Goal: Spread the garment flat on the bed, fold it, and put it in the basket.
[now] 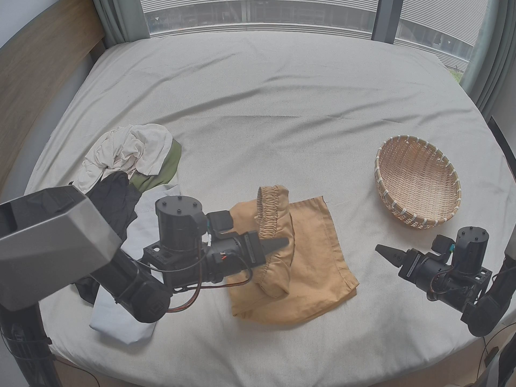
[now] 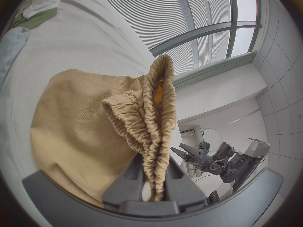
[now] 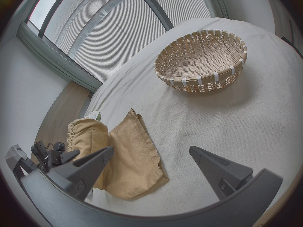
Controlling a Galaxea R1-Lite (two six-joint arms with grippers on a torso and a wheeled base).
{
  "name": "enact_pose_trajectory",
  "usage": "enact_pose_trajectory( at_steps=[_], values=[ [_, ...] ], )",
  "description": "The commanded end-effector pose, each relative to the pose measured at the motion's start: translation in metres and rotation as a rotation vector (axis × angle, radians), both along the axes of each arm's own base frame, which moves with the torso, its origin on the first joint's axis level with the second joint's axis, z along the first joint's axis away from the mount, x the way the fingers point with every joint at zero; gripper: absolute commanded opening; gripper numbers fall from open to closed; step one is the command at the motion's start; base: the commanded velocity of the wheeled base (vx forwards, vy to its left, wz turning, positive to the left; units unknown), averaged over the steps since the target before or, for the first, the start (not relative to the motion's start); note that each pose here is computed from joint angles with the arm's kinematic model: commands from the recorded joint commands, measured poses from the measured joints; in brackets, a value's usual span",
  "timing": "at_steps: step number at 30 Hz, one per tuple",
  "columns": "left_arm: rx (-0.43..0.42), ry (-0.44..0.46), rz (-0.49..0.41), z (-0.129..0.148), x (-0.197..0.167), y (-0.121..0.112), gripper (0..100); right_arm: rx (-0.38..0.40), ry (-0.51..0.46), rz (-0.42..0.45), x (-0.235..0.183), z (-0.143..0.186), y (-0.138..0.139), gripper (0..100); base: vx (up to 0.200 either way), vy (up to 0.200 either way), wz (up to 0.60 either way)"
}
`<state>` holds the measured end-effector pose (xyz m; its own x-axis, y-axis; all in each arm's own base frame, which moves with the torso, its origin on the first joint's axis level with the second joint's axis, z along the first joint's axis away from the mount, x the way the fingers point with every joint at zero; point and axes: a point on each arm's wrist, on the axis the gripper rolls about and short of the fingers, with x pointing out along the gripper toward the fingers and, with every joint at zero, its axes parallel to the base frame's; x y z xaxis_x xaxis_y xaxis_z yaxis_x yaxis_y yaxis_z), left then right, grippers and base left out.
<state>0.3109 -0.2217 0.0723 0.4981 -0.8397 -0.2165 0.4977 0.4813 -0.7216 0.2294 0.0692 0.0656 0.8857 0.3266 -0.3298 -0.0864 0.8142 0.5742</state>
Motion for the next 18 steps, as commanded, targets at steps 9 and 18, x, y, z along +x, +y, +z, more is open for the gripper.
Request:
enact_pose_trajectory(
  at_steps=[9,18],
  values=[
    [0.033,0.019,0.053,-0.029,0.015,-0.014,100,-0.008,0.022,0.005,0.004,-0.012,0.002,100,0.000,0.000,0.00],
    [0.049,0.025,0.079,-0.027,0.008,-0.014,100,-0.023,0.082,0.041,0.002,-0.026,0.011,100,0.000,0.000,0.00]
  ],
)
